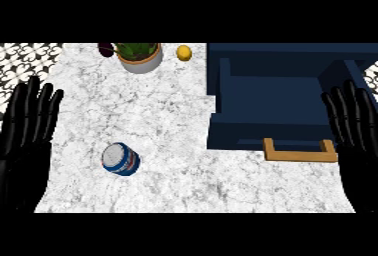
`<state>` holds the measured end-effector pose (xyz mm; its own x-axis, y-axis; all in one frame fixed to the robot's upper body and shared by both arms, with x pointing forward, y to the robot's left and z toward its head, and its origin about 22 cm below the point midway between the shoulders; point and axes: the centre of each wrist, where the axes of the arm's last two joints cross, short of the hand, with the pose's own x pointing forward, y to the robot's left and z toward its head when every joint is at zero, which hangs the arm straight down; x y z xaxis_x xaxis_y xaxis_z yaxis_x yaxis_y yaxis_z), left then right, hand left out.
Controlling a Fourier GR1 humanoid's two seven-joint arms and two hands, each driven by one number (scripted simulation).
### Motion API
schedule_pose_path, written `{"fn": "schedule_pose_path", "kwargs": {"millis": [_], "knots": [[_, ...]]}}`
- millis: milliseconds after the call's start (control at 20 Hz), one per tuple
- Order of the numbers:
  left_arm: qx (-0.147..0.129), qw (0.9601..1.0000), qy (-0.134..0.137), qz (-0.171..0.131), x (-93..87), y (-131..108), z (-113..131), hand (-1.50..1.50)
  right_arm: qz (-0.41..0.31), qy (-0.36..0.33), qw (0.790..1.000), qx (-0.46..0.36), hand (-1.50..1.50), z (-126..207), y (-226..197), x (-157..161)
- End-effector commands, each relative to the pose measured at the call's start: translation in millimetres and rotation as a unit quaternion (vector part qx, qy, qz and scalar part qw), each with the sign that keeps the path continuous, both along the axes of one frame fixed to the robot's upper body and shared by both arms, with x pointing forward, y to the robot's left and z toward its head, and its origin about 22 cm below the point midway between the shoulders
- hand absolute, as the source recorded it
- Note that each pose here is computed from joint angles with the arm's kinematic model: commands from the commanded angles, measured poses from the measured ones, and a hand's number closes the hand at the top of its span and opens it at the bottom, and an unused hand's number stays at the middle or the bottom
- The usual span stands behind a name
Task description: Pick up the can, place it into the drawer and close the drawer
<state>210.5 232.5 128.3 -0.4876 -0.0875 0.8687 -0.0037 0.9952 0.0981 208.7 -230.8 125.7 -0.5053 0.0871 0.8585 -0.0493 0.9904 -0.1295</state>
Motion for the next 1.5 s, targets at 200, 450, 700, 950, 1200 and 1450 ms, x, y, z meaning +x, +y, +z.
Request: {"fn": "schedule_pose_path", "kwargs": {"millis": [200, 450, 700, 950, 1200, 1450], "knots": [[-0.009, 0.9975, -0.027, -0.065, -18.5, -57.1, 7.1, -1.50, -0.030, -0.021, 0.999, 0.012, -1.50, 4.3, 3.3, 2.7], [0.006, 0.9849, 0.173, 0.009, -26.4, -38.3, -13.7, -1.50, -0.089, 0.140, 0.986, 0.030, -1.50, -33.5, -14.8, -13.2], [0.019, 0.9819, 0.188, 0.014, -42.6, -36.1, 7.6, -1.50, -0.094, 0.150, 0.984, 0.025, -1.50, -28.5, -21.0, -13.5], [-0.006, 0.9831, 0.182, 0.022, -56.7, -45.1, -2.8, -1.50, -0.092, 0.147, 0.985, 0.021, -1.50, -42.2, -28.9, -36.6], [-0.013, 0.9790, 0.199, 0.044, -51.2, -43.2, -0.3, -1.50, -0.096, 0.150, 0.984, 0.024, -1.50, -33.0, -57.5, -34.0], [-0.022, 0.9758, 0.210, 0.057, -35.9, -27.2, -8.3, -1.50, -0.092, 0.141, 0.985, 0.022, -1.50, -52.1, -54.0, -48.6]]}}
